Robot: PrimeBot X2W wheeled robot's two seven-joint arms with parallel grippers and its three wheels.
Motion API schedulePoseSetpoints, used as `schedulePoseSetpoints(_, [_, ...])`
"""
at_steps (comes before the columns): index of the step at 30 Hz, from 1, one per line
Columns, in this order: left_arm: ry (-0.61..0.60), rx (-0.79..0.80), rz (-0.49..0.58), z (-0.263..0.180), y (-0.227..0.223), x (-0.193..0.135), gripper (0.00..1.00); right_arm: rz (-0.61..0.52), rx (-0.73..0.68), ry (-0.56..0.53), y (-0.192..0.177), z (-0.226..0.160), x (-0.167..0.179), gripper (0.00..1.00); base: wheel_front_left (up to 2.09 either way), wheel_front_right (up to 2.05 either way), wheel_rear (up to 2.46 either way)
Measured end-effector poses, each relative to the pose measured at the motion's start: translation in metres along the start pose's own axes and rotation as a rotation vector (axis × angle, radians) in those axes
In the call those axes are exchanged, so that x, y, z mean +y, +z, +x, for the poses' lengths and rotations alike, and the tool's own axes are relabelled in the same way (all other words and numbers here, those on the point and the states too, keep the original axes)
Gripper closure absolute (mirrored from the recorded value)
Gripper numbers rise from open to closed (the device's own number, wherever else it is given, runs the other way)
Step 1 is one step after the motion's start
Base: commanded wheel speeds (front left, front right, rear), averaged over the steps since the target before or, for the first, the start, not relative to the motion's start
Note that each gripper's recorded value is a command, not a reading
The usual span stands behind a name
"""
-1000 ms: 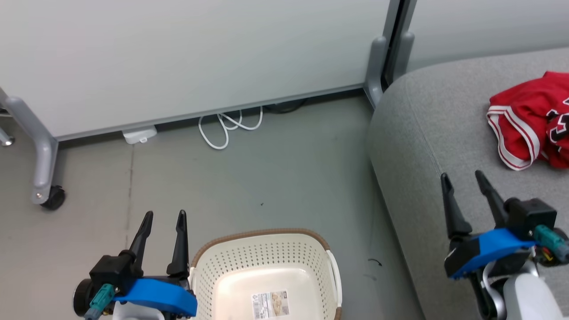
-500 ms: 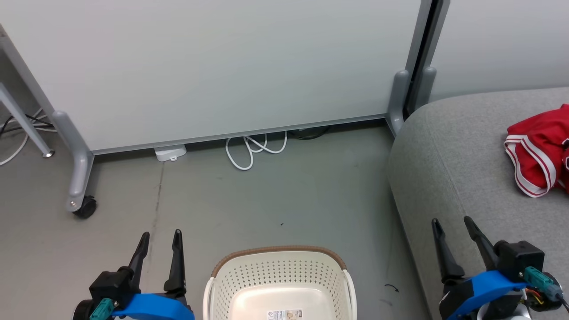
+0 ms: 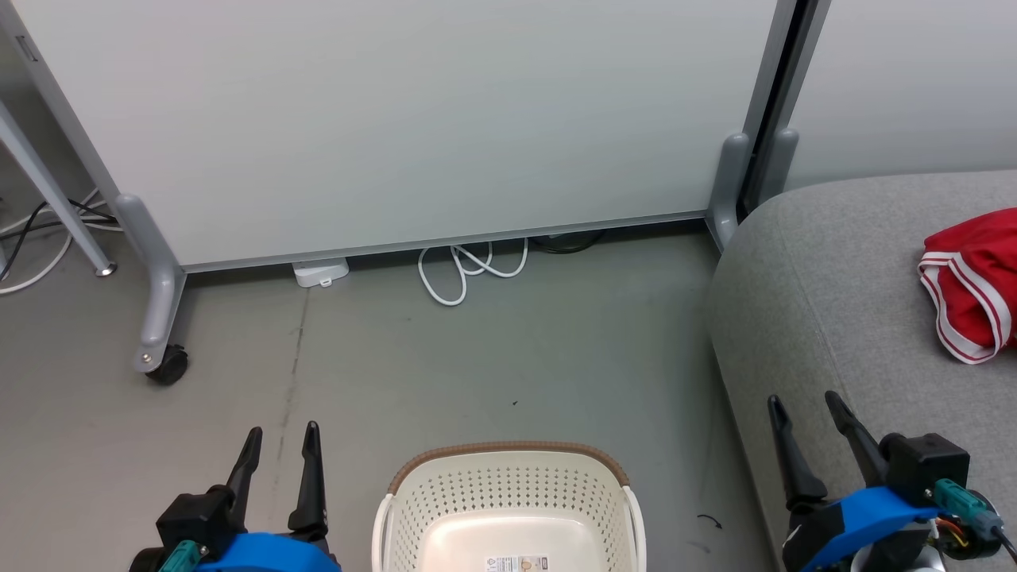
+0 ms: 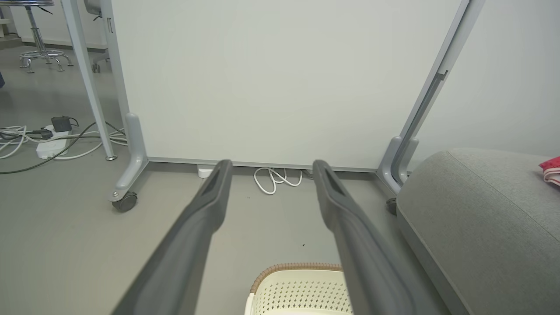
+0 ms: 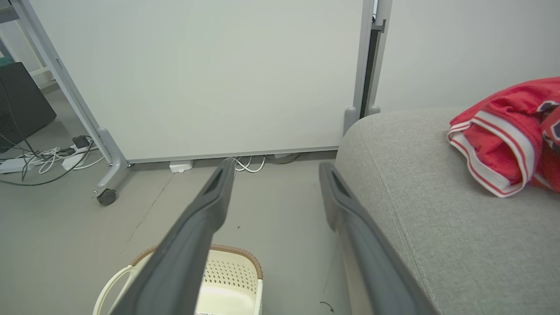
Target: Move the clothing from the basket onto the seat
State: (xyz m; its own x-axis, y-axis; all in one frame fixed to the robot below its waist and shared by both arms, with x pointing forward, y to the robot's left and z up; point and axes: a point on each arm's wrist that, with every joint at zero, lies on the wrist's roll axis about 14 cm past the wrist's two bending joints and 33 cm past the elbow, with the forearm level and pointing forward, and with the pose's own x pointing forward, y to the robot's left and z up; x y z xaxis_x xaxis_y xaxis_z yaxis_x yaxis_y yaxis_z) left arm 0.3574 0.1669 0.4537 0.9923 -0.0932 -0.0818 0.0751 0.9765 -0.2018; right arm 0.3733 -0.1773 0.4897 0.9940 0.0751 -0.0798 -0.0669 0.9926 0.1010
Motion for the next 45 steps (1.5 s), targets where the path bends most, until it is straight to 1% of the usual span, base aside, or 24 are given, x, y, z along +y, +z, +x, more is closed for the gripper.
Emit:
schedulePoseSetpoints(20, [-0.019,0.018,0.000,0.000,-0.005,-0.004,0.00,0.019,0.006,0.008,-0.003,-0.001,0.003,0.00,0.00,0.00,0.00])
schedulePoseSetpoints(21, [-0.020,0.018,-0.001,0.000,-0.005,-0.005,1.00,0.019,0.007,0.009,-0.003,-0.001,0.003,1.00,0.00,0.00,0.00])
schedulePoseSetpoints(28, [0.006,0.121,-0.028,-0.017,-0.038,-0.001,1.00,0.040,0.090,-0.006,-0.030,-0.010,0.000,1.00,0.00,0.00,0.00])
schedulePoseSetpoints(45, [0.095,0.101,-0.314,-0.011,-0.028,0.012,1.00,0.353,0.075,-0.047,-0.028,-0.009,-0.006,1.00,0.00,0.00,0.00])
